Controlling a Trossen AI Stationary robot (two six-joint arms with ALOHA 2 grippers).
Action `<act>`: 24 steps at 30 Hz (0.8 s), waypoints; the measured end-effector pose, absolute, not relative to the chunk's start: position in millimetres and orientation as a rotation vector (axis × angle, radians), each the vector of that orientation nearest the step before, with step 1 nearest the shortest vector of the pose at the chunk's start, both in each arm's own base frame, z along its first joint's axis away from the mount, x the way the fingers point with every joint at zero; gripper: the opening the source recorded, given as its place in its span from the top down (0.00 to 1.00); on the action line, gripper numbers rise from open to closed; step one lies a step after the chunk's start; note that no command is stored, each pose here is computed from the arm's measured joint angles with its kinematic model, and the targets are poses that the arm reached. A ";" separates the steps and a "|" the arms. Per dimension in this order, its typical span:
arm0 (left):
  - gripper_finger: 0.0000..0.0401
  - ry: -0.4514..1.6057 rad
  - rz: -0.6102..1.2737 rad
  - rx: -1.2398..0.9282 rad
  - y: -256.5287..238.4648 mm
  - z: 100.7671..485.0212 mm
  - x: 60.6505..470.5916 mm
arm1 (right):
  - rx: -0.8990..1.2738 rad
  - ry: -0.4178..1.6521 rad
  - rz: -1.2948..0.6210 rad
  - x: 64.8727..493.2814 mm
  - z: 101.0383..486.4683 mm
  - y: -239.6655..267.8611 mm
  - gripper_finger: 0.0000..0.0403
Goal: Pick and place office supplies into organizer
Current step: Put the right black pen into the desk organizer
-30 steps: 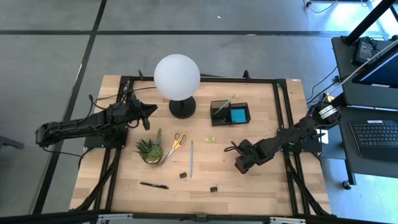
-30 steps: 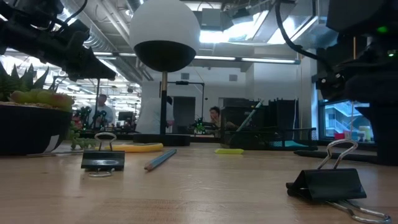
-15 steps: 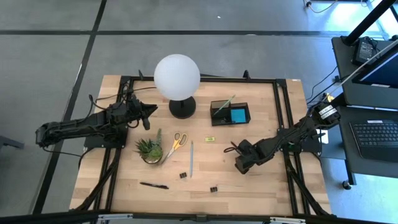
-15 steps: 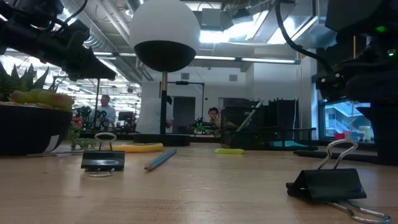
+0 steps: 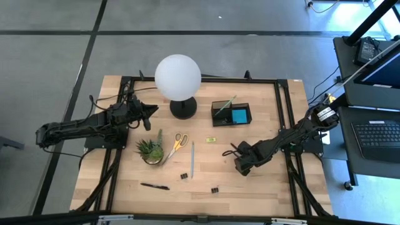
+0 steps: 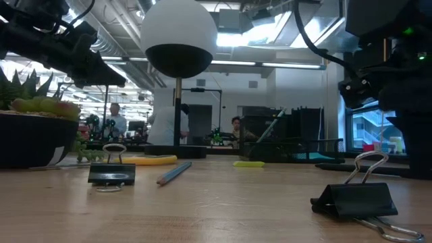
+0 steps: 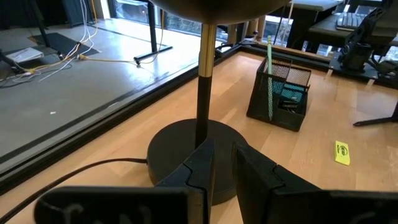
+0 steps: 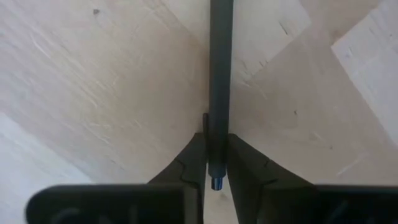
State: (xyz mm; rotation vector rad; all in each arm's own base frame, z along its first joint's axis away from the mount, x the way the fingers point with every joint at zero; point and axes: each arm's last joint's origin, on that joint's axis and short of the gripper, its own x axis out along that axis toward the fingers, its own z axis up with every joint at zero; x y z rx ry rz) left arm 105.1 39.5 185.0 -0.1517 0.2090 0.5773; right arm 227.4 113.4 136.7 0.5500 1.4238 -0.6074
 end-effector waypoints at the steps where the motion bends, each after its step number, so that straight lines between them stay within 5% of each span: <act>1: 0.88 0.209 0.577 -0.152 39.5 185.0 105.1 | 0.549 1.424 -0.606 227.4 136.8 113.5 0.87; 24: 0.88 0.208 0.577 -0.152 39.5 185.0 105.1 | 0.543 1.413 -0.573 229.6 139.2 114.6 0.88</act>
